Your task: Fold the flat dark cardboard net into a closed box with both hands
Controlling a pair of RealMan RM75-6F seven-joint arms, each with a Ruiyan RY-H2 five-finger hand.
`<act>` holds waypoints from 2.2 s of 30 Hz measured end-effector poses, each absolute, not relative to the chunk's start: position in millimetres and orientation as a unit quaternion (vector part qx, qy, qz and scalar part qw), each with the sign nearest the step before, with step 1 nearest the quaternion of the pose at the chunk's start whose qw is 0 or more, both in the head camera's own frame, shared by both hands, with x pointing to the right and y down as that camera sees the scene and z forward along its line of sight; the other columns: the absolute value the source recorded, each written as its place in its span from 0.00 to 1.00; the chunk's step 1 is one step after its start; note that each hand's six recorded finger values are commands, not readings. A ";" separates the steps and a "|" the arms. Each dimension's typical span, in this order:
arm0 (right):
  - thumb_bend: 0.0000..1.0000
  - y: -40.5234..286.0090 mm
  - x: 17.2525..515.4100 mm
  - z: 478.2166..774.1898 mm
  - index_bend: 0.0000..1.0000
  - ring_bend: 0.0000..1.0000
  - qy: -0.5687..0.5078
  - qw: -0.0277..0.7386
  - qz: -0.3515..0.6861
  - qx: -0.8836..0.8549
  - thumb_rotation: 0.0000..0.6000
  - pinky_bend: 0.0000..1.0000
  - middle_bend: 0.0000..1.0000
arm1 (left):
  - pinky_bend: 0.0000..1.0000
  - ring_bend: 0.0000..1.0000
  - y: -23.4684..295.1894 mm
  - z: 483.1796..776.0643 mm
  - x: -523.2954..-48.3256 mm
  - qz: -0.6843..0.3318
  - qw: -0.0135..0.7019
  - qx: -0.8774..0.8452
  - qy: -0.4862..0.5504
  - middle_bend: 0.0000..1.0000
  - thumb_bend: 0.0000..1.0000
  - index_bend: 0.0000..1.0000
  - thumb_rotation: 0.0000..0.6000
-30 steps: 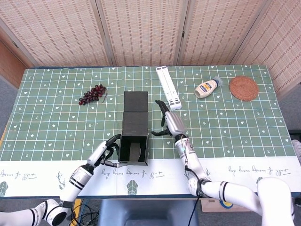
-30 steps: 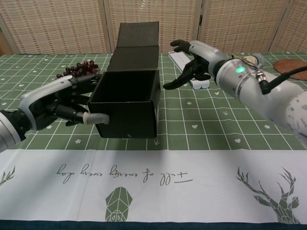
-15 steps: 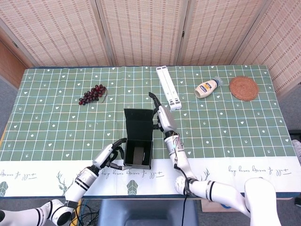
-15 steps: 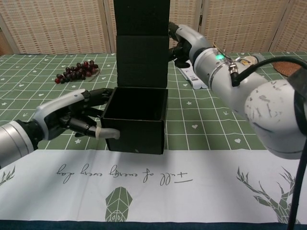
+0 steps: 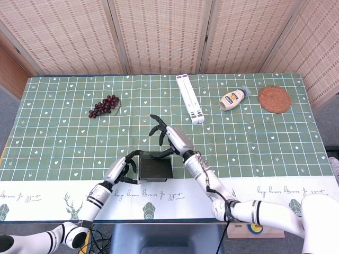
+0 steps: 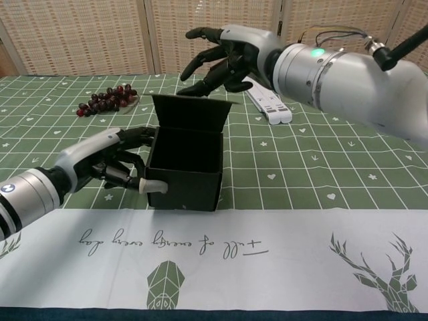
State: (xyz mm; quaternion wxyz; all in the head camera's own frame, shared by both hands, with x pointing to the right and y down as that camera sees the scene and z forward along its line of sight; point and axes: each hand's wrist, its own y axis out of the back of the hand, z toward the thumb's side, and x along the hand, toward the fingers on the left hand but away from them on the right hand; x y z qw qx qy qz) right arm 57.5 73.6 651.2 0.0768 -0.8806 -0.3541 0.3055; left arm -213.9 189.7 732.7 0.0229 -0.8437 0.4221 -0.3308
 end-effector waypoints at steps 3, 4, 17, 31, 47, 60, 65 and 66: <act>0.00 79.3 54.8 652.9 0.12 0.63 -0.316 0.108 0.325 -0.885 1.00 1.00 0.39 | 0.89 0.57 188.0 736.3 -217.5 -0.341 0.032 -0.829 0.441 0.37 0.11 0.29 1.00; 0.00 82.1 53.1 654.1 0.13 0.63 -0.302 0.120 0.332 -0.885 1.00 1.00 0.39 | 0.89 0.57 187.4 737.3 -218.7 -0.345 0.033 -0.825 0.446 0.37 0.11 0.29 1.00; 0.00 97.5 28.6 662.8 0.13 0.64 -0.215 0.280 0.377 -0.857 1.00 1.00 0.36 | 0.89 0.55 188.8 740.3 -226.6 -0.378 0.014 -0.805 0.458 0.08 0.11 0.00 1.00; 0.00 114.0 10.8 666.7 0.13 0.64 -0.191 0.328 0.385 -0.841 1.00 1.00 0.34 | 0.88 0.51 189.7 726.1 -241.8 -0.395 0.031 -0.809 0.434 0.04 0.11 0.00 1.00; 0.00 130.9 11.6 670.7 0.13 0.64 -0.142 0.430 0.392 -0.801 1.00 1.00 0.29 | 0.87 0.49 183.5 688.7 -286.9 -0.438 0.113 -0.796 0.402 0.01 0.11 0.00 1.00; 0.19 146.3 8.8 679.9 0.22 0.65 -0.111 0.523 0.378 -0.756 1.00 1.00 0.29 | 0.87 0.48 194.9 655.7 -300.5 -0.447 0.123 -0.807 0.366 0.00 0.11 0.00 1.00; 0.28 151.7 8.5 685.9 0.33 0.66 -0.110 0.532 0.375 -0.751 1.00 1.00 0.32 | 0.87 0.47 198.4 652.8 -300.4 -0.447 0.121 -0.812 0.354 0.00 0.11 0.00 1.00; 0.30 151.8 8.2 685.7 0.35 0.66 -0.111 0.534 0.374 -0.751 1.00 1.00 0.32 | 0.87 0.47 199.1 651.8 -300.0 -0.447 0.120 -0.814 0.351 0.00 0.11 0.00 1.00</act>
